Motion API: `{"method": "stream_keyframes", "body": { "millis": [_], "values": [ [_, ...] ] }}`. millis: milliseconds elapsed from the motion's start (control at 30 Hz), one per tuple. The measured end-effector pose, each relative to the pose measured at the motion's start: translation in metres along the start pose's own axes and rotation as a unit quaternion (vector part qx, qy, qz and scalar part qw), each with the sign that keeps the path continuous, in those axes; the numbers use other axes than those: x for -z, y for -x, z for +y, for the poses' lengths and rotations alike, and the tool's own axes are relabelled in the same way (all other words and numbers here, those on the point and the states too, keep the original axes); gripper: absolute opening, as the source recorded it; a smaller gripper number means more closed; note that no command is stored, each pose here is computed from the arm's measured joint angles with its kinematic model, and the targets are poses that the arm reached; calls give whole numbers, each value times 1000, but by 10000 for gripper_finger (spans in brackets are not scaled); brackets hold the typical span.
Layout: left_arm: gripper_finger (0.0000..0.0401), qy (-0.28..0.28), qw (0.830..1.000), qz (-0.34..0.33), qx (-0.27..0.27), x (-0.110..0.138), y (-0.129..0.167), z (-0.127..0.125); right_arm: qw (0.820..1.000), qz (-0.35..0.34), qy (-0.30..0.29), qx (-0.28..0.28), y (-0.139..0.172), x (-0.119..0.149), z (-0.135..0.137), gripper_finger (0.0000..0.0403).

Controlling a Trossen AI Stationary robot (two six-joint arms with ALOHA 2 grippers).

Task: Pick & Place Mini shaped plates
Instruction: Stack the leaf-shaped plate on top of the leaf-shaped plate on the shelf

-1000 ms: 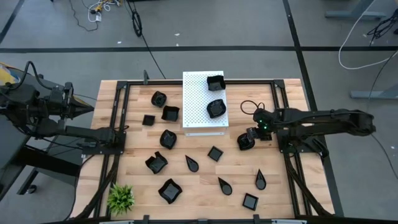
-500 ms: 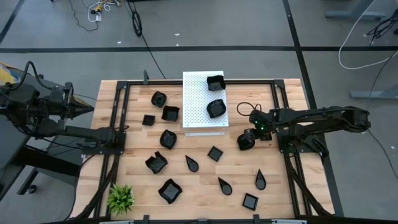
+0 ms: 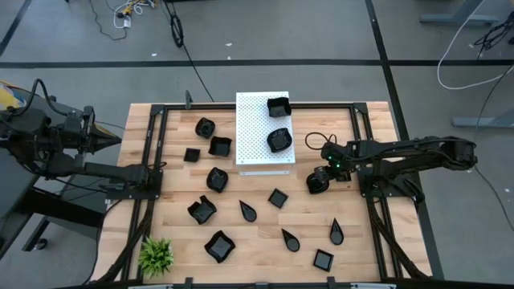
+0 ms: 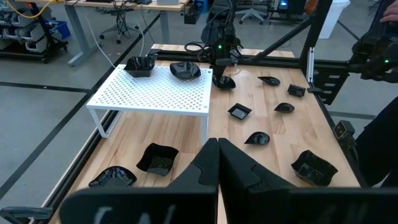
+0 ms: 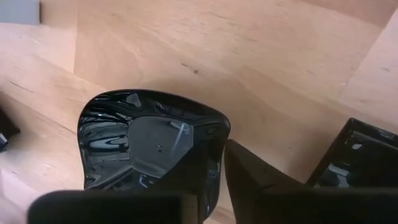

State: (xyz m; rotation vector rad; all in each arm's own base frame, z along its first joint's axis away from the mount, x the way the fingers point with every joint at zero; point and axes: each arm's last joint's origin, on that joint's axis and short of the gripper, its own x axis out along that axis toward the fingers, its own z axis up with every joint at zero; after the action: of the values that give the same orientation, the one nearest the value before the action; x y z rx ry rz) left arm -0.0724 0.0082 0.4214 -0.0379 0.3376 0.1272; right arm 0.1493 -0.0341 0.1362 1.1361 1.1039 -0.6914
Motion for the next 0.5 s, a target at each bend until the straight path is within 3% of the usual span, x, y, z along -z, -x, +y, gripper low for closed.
{"method": "stream_keyframes", "body": {
  "millis": [300,500],
  "values": [
    [3,0,1000,0,0,0,0,0,1000,-1,-2,-5,0,-1,1,7],
    [3,0,1000,0,0,0,0,0,1000,10,-3,-20,1,0,2,6]
  ]
}}
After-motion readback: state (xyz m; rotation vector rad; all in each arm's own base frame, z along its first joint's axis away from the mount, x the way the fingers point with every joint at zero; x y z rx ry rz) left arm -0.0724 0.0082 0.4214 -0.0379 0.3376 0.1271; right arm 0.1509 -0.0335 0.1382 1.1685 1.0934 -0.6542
